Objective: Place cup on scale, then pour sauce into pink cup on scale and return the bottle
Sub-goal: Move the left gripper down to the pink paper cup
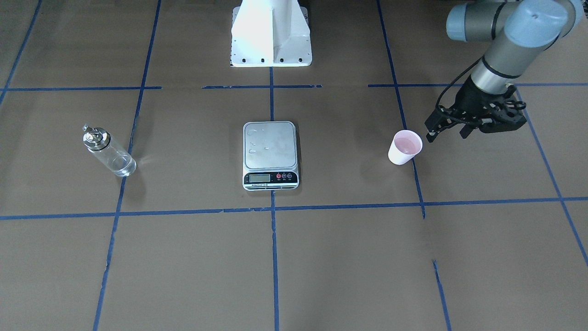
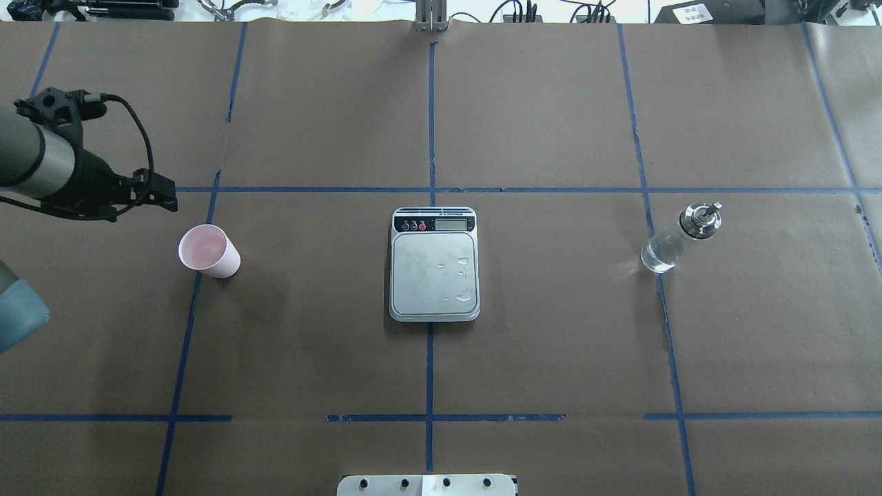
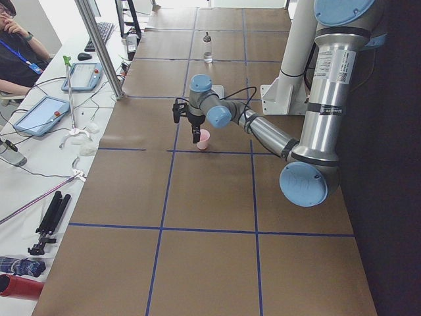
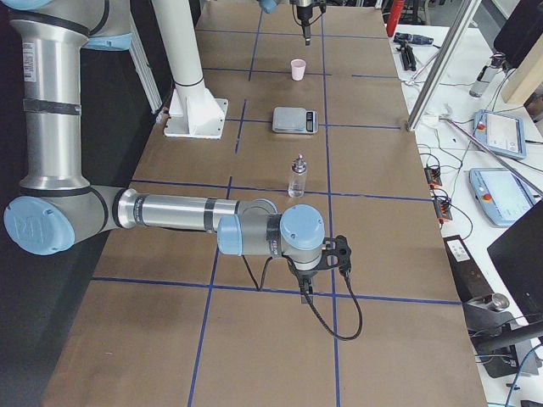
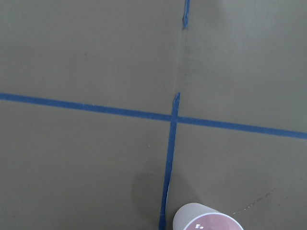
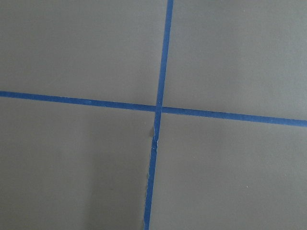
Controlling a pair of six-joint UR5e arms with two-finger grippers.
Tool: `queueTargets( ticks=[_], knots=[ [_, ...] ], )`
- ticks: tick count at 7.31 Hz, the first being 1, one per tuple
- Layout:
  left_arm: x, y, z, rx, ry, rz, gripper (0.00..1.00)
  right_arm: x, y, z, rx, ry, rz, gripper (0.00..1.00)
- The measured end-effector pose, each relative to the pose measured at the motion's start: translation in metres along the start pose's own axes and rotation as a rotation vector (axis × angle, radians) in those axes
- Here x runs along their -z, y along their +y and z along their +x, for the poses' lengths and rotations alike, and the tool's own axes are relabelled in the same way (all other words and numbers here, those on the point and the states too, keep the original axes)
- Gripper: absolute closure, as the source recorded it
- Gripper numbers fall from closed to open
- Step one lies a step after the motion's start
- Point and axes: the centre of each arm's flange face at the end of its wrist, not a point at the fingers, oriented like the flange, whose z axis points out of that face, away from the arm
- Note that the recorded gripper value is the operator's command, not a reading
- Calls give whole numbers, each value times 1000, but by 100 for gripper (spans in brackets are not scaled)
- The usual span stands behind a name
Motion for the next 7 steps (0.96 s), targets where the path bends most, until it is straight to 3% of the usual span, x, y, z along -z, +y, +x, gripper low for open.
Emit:
queueTargets(
  ticks=[5, 7],
  knots=[
    [-50, 13, 16, 19, -44, -43, 1, -2, -12, -13, 18, -4, -6, 0],
    [-57, 18, 21, 10, -46, -55, 14, -2, -13, -14, 7, -7, -5, 0]
  ],
)
